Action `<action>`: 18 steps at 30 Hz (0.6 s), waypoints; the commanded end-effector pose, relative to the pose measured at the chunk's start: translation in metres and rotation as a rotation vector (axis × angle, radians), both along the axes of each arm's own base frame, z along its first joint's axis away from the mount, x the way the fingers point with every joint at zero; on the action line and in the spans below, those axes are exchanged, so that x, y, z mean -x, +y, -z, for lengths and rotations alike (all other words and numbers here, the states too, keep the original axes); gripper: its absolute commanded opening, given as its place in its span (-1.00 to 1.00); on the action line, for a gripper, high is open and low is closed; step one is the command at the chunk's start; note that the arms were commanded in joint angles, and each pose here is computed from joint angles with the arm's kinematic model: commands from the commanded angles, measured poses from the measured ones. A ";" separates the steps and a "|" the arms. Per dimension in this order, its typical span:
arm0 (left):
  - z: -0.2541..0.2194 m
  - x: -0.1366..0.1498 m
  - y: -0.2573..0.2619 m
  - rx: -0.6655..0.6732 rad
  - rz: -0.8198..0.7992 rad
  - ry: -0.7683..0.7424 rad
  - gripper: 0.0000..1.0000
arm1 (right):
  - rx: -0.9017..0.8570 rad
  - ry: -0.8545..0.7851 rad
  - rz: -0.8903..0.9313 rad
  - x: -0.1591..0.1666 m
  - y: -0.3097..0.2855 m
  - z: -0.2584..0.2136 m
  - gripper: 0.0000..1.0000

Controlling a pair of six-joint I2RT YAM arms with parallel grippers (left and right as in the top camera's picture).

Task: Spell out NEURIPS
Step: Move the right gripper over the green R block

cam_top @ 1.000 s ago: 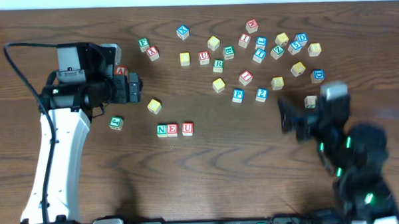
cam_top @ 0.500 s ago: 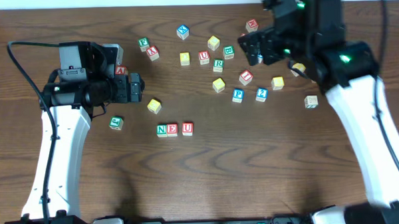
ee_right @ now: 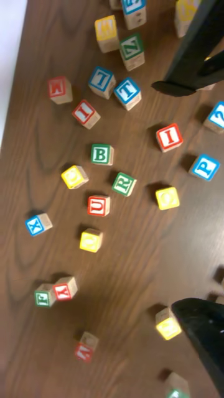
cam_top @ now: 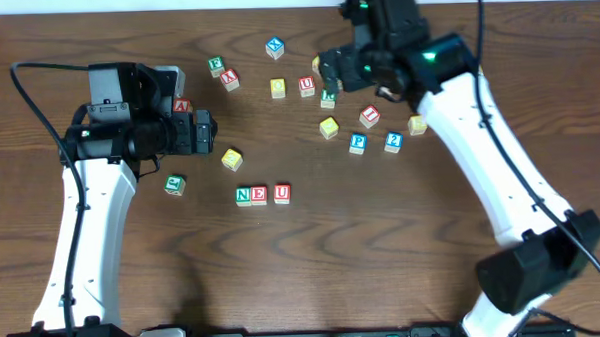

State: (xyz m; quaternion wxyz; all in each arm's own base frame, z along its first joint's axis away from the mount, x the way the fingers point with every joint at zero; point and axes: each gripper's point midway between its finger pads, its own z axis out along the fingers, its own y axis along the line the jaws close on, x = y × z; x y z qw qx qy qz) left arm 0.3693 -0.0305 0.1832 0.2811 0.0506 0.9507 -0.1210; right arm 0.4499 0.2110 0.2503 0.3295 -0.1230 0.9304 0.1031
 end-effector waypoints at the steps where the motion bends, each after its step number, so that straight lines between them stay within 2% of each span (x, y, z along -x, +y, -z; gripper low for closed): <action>1: -0.009 -0.004 -0.001 0.000 0.022 -0.029 0.96 | 0.018 -0.034 0.194 -0.017 -0.002 -0.009 0.98; 10: -0.009 -0.004 -0.001 0.000 0.022 -0.029 0.96 | -0.088 0.000 0.398 -0.025 0.005 0.000 0.99; 18: -0.009 -0.004 -0.001 0.000 0.022 -0.029 0.95 | -0.064 -0.012 0.492 -0.026 0.005 0.011 0.99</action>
